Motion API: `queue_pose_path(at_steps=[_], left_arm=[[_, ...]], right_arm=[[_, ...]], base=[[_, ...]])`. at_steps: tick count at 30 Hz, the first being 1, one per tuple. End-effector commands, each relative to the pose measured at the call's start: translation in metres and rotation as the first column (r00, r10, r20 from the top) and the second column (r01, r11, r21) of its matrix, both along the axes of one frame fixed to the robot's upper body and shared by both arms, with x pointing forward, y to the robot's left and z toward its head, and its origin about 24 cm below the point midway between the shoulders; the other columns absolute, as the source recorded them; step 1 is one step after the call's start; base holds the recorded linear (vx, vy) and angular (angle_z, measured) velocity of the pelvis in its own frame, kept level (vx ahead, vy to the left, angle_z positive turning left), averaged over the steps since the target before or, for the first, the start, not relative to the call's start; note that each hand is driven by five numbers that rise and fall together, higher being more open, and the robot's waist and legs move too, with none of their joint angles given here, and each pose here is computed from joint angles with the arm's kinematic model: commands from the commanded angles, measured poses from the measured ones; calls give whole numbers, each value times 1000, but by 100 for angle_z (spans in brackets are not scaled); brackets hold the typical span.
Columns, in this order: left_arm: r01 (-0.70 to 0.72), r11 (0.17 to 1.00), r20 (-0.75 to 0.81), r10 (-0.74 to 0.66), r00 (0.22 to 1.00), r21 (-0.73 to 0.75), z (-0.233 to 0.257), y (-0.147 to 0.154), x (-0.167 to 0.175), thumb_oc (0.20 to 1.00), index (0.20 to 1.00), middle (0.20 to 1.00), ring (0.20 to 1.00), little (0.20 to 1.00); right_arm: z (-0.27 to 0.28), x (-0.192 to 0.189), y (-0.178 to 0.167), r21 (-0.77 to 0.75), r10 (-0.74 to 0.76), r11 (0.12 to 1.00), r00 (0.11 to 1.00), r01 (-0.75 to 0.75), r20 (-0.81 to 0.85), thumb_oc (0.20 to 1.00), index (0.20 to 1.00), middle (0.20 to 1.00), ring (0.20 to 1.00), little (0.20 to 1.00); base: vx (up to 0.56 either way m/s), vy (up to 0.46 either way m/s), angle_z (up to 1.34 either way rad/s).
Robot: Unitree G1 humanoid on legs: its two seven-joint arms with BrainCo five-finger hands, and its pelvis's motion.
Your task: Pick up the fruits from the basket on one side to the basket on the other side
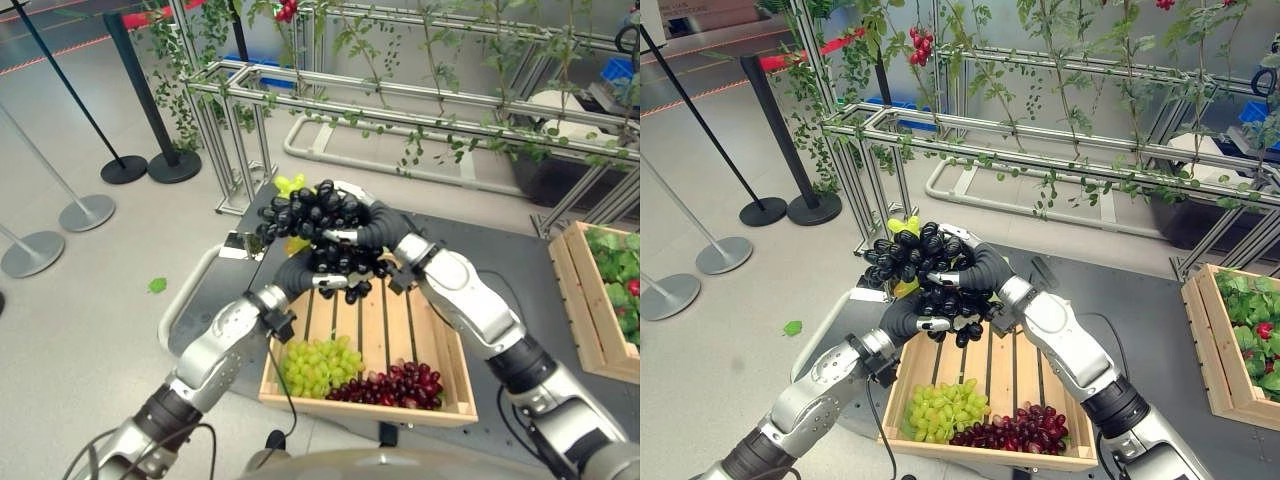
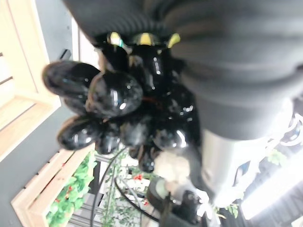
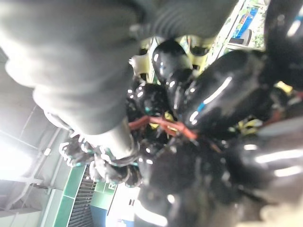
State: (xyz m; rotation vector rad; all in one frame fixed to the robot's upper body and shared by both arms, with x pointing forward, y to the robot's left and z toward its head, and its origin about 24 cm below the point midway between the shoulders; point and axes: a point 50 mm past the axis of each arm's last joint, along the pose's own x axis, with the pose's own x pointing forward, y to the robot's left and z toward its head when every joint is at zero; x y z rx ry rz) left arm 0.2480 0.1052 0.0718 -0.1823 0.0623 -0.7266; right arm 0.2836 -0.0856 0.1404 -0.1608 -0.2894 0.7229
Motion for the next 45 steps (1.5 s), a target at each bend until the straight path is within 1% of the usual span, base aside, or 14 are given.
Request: queue_pose_path(at_steps=[1, 2, 3, 15, 24, 25, 31, 32, 33, 36, 37, 38, 45], left_arm=[[-37, 999, 131, 39, 991, -12, 22, 2, 16, 1000, 1000, 1000, 1000, 1000], [-27, 1000, 131, 28, 991, -12, 22, 1, 16, 570, 570, 570, 570, 570], [-26, 1000, 135, 27, 990, -14, 23, 0, 16, 200, 200, 200, 200, 200], [3, 1000, 122, -2, 993, -7, 17, -11, 13, 200, 200, 200, 200, 200], [15, 1000, 102, -15, 995, 0, 10, -17, 12, 200, 200, 200, 200, 200], [18, 1000, 98, -18, 995, 2, 9, -18, 11, 200, 200, 200, 200, 200], [30, 1000, 84, -30, 996, 9, 5, -22, 11, 200, 200, 200, 200, 200], [-9, 1000, 68, 9, 998, 3, 3, -12, 15, 200, 200, 200, 200, 200], [-9, 1000, 68, 9, 998, 3, 3, -12, 15, 200, 200, 200, 200, 200], [-35, 999, 61, 36, 997, -17, 5, -1, 16, 200, 200, 200, 200, 200], [-35, 999, 61, 36, 997, -17, 5, -1, 16, 200, 200, 200, 200, 200], [-49, 998, 57, 51, 997, -40, 8, 6, 15, 200, 200, 200, 200, 200], [-56, 997, 54, 59, 997, -58, 11, 13, 11, 200, 200, 200, 200, 200]], right_arm=[[51, -8, 0, 158, 7, 987, 978, -41, 207, 200, 200, 200, 200, 200], [52, -8, 0, 159, 8, 986, 977, -43, 211, 200, 200, 200, 200, 200], [52, -8, 0, 159, 10, 986, 977, -44, 212, 200, 200, 200, 200, 200], [50, -8, 2, 158, 3, 987, 977, -38, 213, 200, 200, 200, 200, 200], [40, -7, 0, 135, -3, 991, 984, -21, 176, 200, 200, 200, 200, 200], [39, -7, -1, 127, -7, 992, 984, -16, 177, 1000, 1000, 1000, 1000, 1000], [33, -1, -15, 85, -94, 993, 980, 80, 176, 1000, 1000, 1000, 1000, 1000], [34, 1, -22, 63, -134, 990, 971, 124, 200, 1000, 1000, 1000, 1000, 1000], [34, 1, -22, 63, -134, 990, 971, 123, 200, 1000, 1000, 1000, 1000, 1000], [35, 6, -33, 33, -205, 979, 952, 203, 228, 1000, 1000, 1000, 1000, 1000], [35, 6, -33, 33, -205, 979, 952, 202, 228, 1000, 1000, 1000, 1000, 1000], [32, 9, -39, 29, -238, 971, 947, 237, 214, 1000, 1000, 1000, 1000, 1000], [27, 11, -50, 23, -282, 959, 939, 283, 198, 1000, 1000, 1000, 1000, 1000]], base=[[0, 0, 0], [0, 0, 0], [0, 0, 0], [0, 0, 0], [0, 0, 0], [0, 0, 0], [0, 0, 0], [0, 0, 0], [0, 0, 0], [0, 0, 0], [0, 0, 0], [0, 0, 0], [0, 0, 0]])
